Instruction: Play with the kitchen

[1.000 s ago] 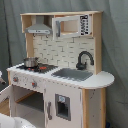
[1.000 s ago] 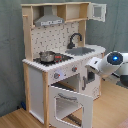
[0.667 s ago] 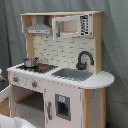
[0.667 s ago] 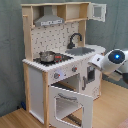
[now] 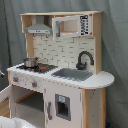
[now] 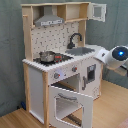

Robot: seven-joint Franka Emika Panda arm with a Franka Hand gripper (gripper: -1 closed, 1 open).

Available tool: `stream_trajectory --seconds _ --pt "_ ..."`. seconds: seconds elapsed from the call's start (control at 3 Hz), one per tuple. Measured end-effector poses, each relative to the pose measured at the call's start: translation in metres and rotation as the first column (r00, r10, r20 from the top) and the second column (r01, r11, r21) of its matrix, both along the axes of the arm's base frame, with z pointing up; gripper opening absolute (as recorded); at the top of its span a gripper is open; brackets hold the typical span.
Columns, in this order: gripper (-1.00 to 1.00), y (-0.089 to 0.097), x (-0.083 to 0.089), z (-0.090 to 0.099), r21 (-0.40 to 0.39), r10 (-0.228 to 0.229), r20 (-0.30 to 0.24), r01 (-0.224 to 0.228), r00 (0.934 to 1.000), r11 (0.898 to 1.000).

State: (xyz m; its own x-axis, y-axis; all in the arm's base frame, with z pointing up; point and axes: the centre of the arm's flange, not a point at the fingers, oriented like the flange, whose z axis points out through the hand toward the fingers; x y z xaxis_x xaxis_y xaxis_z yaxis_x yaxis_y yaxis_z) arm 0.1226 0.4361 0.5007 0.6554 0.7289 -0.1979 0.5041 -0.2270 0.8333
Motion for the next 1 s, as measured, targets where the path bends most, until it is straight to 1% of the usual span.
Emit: stream_trajectory --seconds 0.33,0.67,1.0 --pt "1.0 -0.011 -0.015 0.02 -0.039 -0.047 0.031 0.048 0.9984 0.998" --pt "1.0 -0.022 -0.029 0.041 -0.069 -0.088 0.077 0.093 0.9931 0.993" --pt "1.0 -0.032 -0.039 0.065 -0.086 -0.118 0.143 0.131 0.9827 0.988"
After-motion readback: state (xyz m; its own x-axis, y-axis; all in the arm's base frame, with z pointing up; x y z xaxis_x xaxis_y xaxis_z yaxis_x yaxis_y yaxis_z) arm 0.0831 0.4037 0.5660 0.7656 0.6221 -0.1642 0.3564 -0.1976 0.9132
